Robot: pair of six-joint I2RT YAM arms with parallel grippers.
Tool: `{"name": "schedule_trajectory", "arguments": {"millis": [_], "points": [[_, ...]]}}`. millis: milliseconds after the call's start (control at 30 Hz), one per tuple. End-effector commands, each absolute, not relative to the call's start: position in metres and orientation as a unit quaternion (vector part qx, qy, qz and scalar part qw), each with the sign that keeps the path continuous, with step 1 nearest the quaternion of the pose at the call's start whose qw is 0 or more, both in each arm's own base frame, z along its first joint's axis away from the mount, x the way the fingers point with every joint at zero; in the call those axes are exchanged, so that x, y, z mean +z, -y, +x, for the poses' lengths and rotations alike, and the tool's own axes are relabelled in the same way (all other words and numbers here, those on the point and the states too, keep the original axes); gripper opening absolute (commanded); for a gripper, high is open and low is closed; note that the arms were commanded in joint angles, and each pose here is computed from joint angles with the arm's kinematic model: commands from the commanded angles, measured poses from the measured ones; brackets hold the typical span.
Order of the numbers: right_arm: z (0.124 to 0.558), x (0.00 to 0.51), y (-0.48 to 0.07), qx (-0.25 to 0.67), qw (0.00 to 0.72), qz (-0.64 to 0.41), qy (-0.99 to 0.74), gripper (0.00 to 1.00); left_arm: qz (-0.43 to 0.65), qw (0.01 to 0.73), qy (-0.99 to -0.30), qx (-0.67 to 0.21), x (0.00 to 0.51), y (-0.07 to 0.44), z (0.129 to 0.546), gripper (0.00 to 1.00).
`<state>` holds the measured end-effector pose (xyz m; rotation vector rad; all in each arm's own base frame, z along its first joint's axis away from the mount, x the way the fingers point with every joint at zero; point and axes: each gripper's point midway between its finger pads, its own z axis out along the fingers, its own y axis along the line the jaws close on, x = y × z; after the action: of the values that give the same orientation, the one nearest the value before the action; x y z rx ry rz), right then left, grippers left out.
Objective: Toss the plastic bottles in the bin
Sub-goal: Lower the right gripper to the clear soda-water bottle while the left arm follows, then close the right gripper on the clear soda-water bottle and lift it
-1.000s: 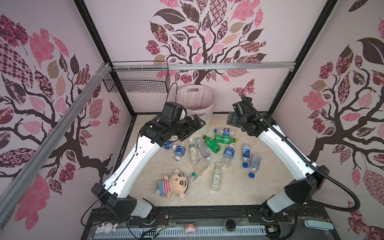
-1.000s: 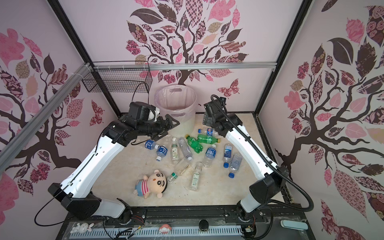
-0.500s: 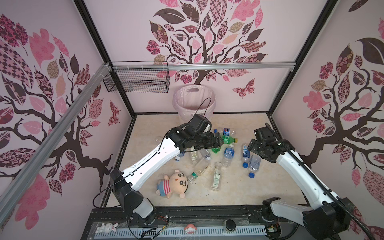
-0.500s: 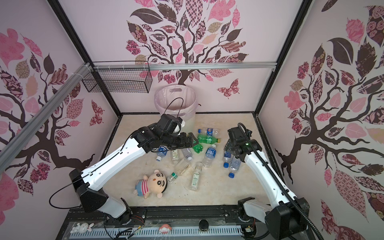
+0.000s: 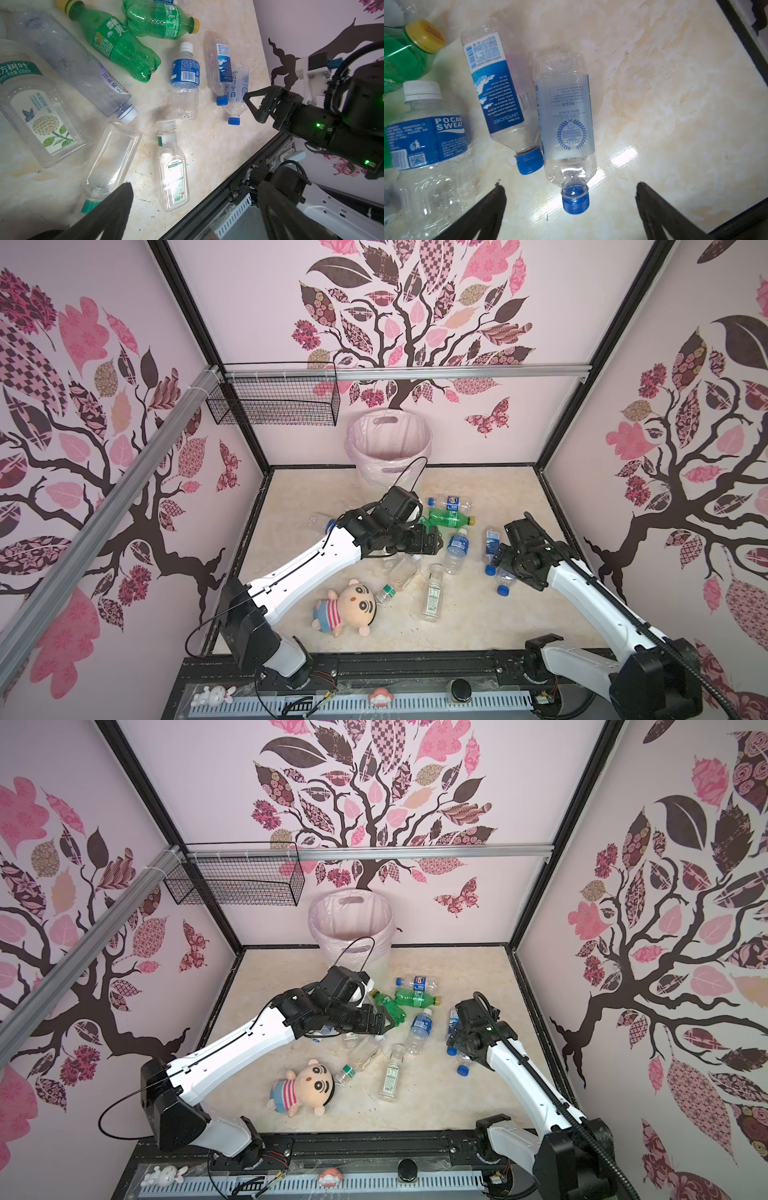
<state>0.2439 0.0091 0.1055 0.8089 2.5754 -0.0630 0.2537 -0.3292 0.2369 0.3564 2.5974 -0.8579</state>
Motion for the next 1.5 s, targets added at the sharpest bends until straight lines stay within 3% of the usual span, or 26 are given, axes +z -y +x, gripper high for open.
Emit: {"name": "schedule_trajectory", "arguments": {"millis": [0,333,733,1133,1467], "points": [[0.25,0.105,-0.007,-0.011,0.233,0.29,-0.928,0.99,0.147,0.196,-0.919,-0.31,0.239,0.331,0.25,0.97],[0.27,0.087,-0.003,0.007,0.232,0.276,-0.933,0.91,0.148,0.187,-0.92,-0.311,0.232,0.335,0.25,0.97],[0.263,0.064,0.006,0.004,0.214,0.28,-0.936,0.74,0.153,0.19,-0.921,-0.304,0.232,0.337,0.254,0.97],[0.263,0.05,0.008,0.004,0.201,0.277,-0.939,0.66,0.158,0.192,-0.921,-0.301,0.23,0.34,0.257,0.97],[0.264,0.048,0.009,0.0,0.19,0.277,-0.942,0.5,0.16,0.193,-0.92,-0.301,0.231,0.345,0.262,0.97]]}}
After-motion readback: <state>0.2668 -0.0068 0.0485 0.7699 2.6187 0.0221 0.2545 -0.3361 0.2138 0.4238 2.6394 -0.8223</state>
